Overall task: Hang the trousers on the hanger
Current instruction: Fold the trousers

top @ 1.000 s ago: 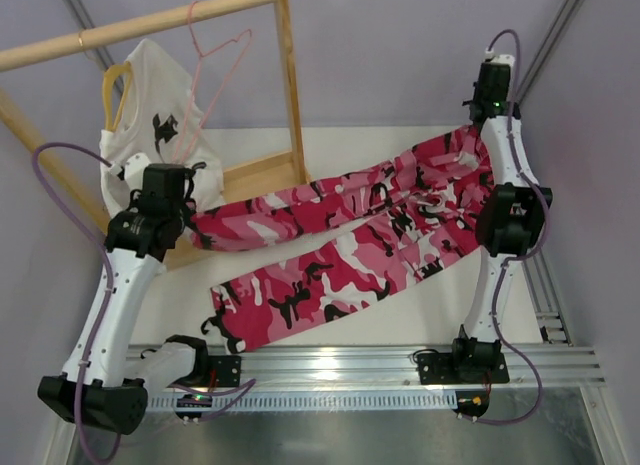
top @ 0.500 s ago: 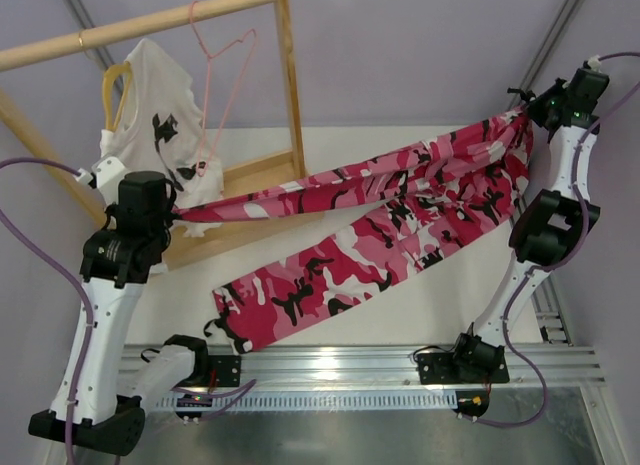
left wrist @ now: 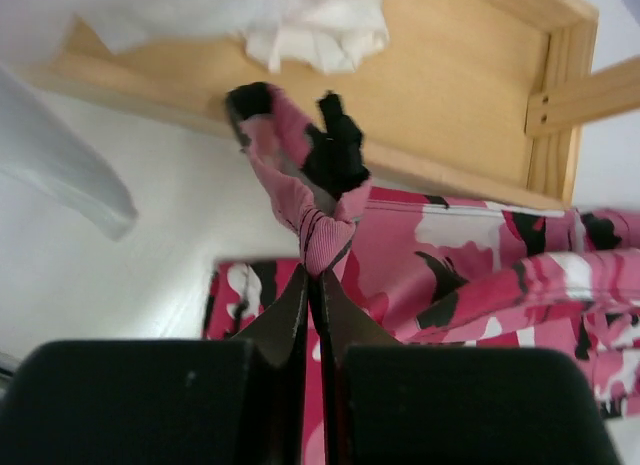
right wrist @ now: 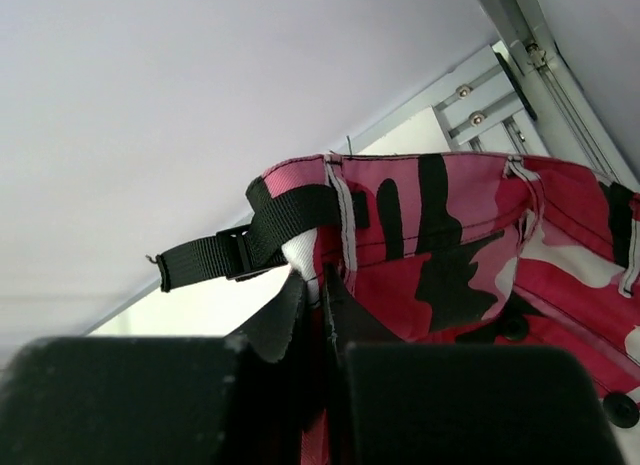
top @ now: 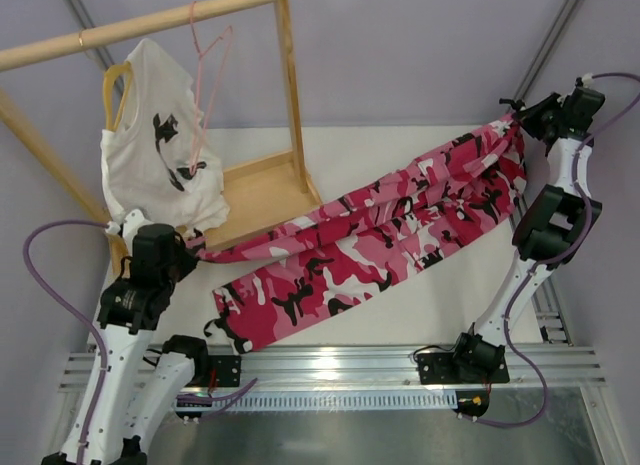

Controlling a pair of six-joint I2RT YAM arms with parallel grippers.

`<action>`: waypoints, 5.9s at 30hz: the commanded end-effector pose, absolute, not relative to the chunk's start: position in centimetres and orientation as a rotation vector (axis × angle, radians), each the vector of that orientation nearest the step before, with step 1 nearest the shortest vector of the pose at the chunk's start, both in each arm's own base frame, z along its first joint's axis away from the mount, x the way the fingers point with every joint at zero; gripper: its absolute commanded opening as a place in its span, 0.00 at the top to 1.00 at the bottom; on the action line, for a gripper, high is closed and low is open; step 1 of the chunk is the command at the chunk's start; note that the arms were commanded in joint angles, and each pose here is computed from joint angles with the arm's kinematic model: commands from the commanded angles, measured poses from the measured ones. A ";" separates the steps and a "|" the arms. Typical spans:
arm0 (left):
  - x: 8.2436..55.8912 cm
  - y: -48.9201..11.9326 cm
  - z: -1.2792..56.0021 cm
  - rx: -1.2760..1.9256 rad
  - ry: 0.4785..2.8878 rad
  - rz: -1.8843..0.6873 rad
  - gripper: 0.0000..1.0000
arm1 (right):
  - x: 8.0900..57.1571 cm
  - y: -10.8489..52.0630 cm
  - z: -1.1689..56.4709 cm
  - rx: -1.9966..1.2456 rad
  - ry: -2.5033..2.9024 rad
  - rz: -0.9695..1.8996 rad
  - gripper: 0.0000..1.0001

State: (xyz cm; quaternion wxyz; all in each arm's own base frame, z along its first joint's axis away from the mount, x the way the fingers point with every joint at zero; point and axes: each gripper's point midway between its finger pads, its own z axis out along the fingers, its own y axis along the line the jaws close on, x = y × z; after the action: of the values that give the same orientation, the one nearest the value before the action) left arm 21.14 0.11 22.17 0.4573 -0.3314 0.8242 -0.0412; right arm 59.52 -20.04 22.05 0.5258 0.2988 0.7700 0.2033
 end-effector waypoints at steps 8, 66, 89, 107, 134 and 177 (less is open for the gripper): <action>19.0 -4.2 15.1 -0.959 2.204 -0.329 0.99 | 53.5 -27.5 20.3 0.991 1.740 0.377 0.96; 29.7 -18.8 10.5 -0.411 2.572 -0.631 0.45 | 35.8 2.6 16.1 0.748 2.236 0.568 0.36; 31.3 -18.8 10.7 -0.387 2.612 -0.523 0.45 | 26.3 18.6 12.3 0.716 2.232 0.874 0.44; 29.4 -13.0 7.3 -0.541 2.663 -0.307 0.43 | 27.8 27.8 8.4 0.696 2.340 0.883 0.58; 30.3 -14.0 7.2 -0.482 2.677 -0.410 0.43 | 30.3 21.9 7.6 0.579 2.383 0.428 0.60; 30.8 -11.0 9.5 -0.482 2.603 -0.227 0.43 | 24.8 28.7 7.7 0.304 2.572 0.383 0.96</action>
State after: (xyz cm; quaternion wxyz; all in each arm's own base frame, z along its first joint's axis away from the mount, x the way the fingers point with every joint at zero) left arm 30.51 -11.83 8.40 0.2166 -0.1727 0.9563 -0.0940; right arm 23.87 28.90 4.19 0.2255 0.1427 0.9513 0.1544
